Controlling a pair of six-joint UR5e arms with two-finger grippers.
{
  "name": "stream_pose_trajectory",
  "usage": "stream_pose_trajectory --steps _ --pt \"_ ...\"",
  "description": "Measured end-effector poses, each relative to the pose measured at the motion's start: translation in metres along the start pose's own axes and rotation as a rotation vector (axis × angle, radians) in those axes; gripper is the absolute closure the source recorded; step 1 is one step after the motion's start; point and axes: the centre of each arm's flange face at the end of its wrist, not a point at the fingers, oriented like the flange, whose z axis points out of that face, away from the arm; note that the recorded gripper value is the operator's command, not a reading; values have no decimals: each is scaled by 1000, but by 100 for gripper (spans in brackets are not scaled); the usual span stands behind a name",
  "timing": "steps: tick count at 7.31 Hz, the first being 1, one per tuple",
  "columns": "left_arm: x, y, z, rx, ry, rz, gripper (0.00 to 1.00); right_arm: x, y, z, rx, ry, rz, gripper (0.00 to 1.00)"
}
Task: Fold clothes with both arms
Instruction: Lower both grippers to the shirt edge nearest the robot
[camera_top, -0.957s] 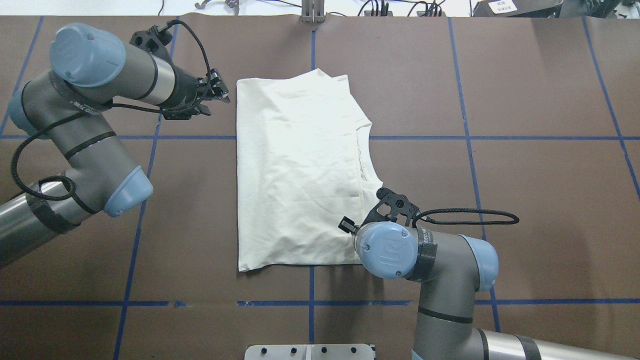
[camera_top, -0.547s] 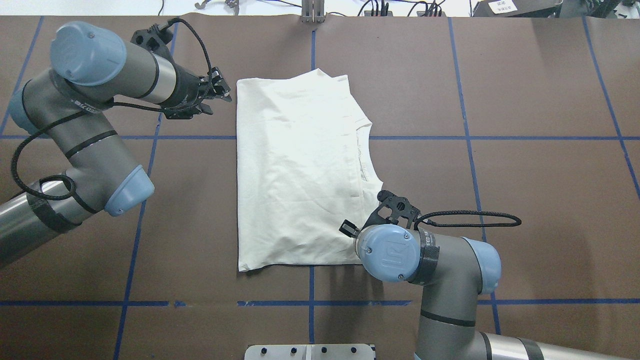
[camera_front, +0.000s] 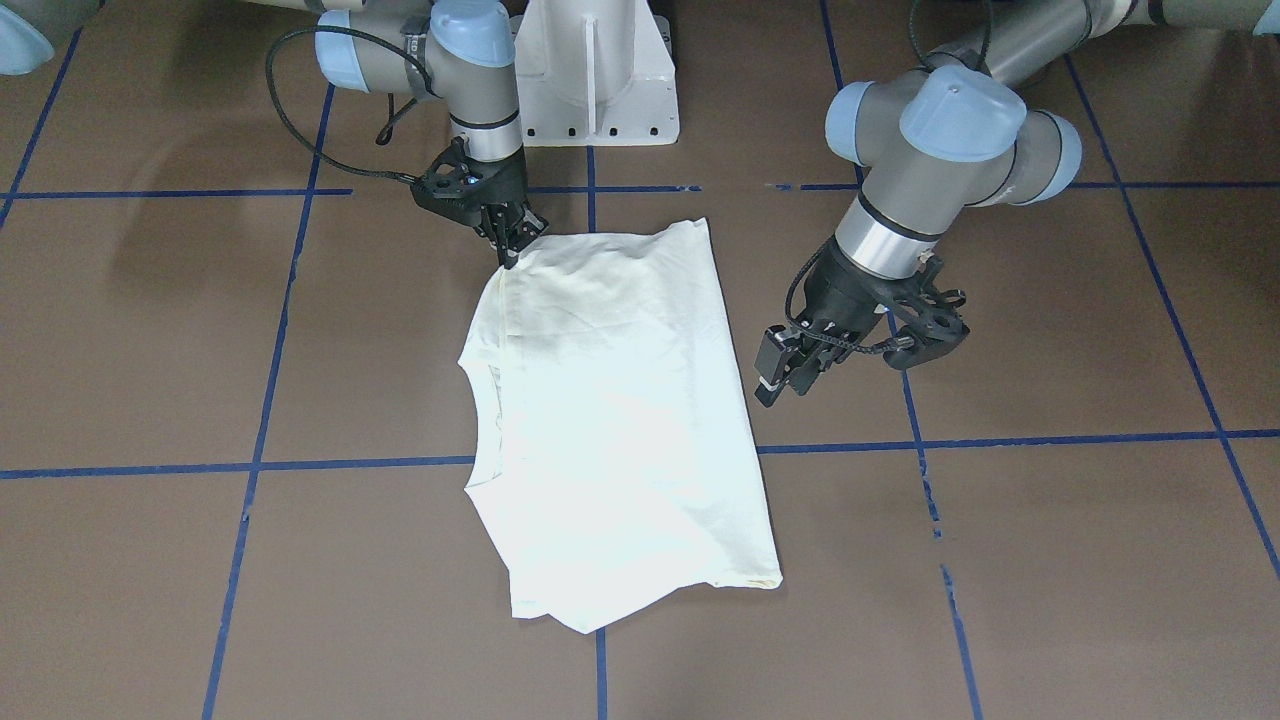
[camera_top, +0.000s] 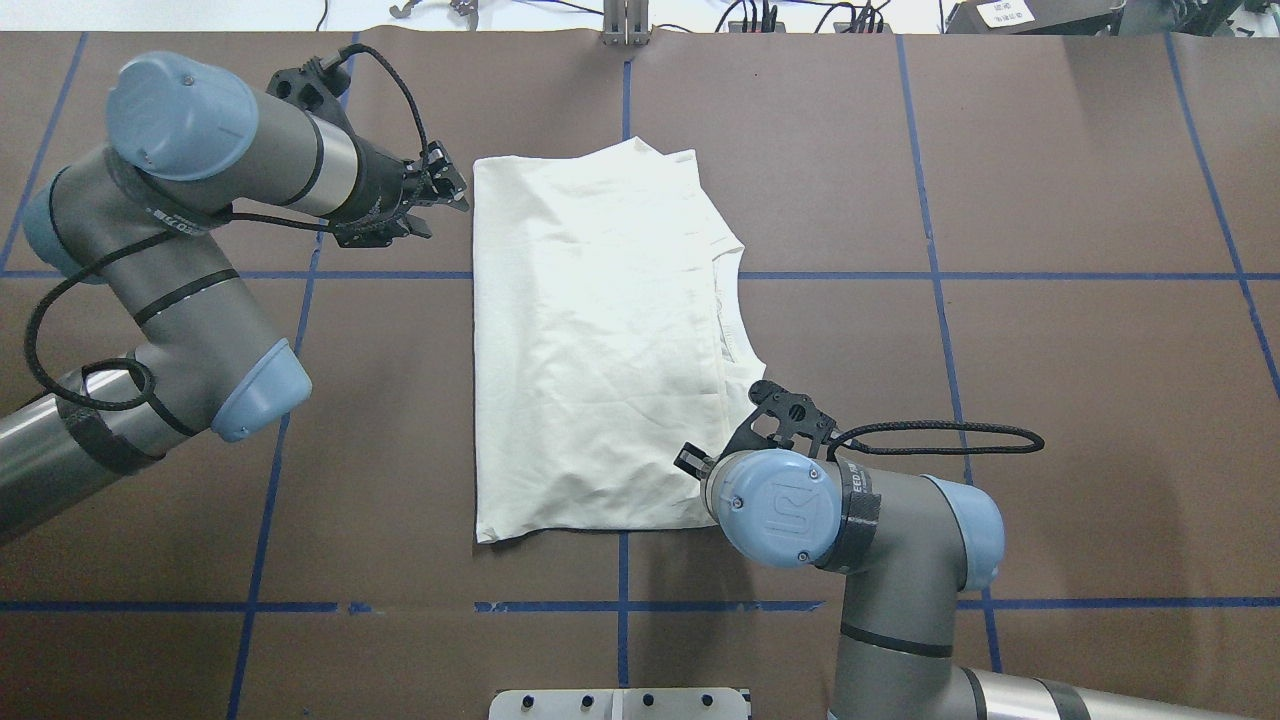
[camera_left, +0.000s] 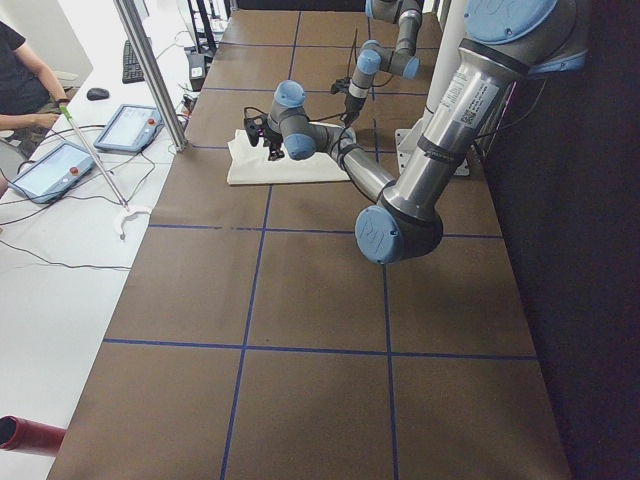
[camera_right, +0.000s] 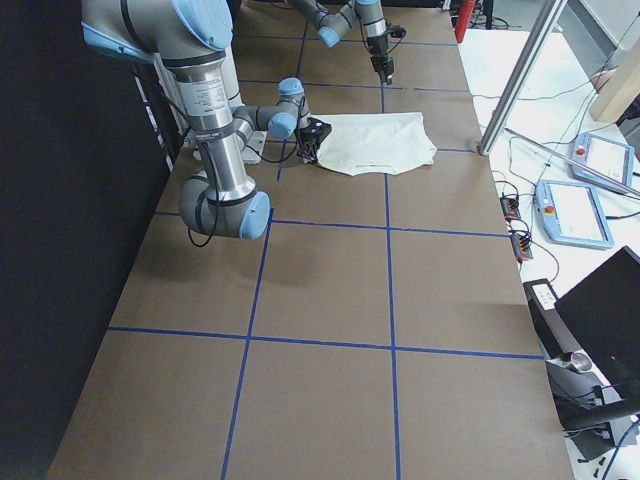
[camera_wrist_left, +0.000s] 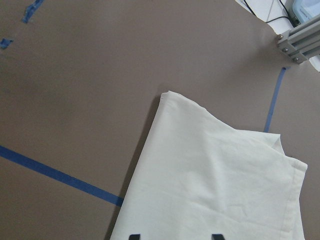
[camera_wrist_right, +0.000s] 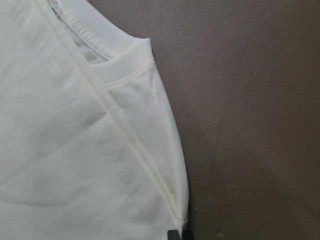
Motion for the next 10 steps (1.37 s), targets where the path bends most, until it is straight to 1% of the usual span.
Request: stream_pose_trajectory --steps 1,2,3,4,5,6,7,9,10 --pt "2 13 1 -10 5 -23 43 3 -4 -18 -9 -25 3 100" --pt "6 44 7 -19 8 -67 43 11 -6 -37 -24 -39 3 100" --pt "9 97 15 -21 -8 -112 43 24 -1 -51 -47 -44 -3 100" --pt "6 156 13 -34 -35 -138 44 38 11 -60 -75 -42 -8 100" --pt "-6 199 2 -57 -54 -151 44 51 26 -66 -103 -36 -8 100" --pt "-20 228 -5 -81 -71 -151 44 62 37 -67 -120 -24 -11 100" --pt "-32 248 -7 -105 -90 -148 32 70 43 -66 -128 -12 -18 100" --pt "-56 278 -12 -147 -120 -134 1 76 48 -65 -135 -2 -23 100" --pt "-63 289 -13 -164 -130 -130 2 76 48 -65 -136 -1 -23 100"
